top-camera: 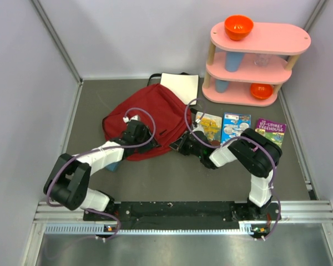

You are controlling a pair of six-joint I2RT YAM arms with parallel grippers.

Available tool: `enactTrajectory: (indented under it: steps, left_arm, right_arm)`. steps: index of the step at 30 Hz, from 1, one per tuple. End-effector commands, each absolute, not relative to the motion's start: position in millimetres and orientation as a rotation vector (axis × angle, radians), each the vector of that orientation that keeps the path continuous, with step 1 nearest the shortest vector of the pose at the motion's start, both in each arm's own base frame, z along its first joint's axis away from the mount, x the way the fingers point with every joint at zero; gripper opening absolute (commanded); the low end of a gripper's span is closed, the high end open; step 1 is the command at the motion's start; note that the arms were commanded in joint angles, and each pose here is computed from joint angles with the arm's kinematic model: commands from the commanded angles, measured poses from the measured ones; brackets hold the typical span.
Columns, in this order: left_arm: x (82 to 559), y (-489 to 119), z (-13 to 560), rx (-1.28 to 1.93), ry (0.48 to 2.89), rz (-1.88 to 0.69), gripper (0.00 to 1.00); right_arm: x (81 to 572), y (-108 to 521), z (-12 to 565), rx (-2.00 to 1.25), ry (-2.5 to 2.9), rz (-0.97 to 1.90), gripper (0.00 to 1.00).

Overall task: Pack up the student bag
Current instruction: Unzip the student bag at the center of the board.

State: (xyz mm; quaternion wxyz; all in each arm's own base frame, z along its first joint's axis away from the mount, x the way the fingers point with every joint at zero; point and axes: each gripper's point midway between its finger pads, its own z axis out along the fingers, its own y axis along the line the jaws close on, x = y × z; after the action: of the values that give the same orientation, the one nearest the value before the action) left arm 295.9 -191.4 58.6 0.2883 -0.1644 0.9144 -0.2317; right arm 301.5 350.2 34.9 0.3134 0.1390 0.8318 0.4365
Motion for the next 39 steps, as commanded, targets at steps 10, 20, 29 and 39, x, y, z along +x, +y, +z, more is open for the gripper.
enactTrajectory:
  steps: [10,20,29,39]
  left_arm:
    - [309,-206,39,-0.535,2.421,-0.686,0.32]
    - [313,-209,35,-0.549,2.411,-0.699,0.25]
    - [309,-204,24,-0.582,2.426,-0.672,0.0]
    - [301,-184,51,-0.471,2.338,-0.61,0.0]
  right_arm:
    - [298,356,52,0.317,2.139,1.191,0.0]
    - [299,357,52,0.307,2.139,1.188,0.0]
    - [298,355,52,0.306,2.145,1.179,0.0]
    - [311,348,59,0.333,2.127,1.183,0.0]
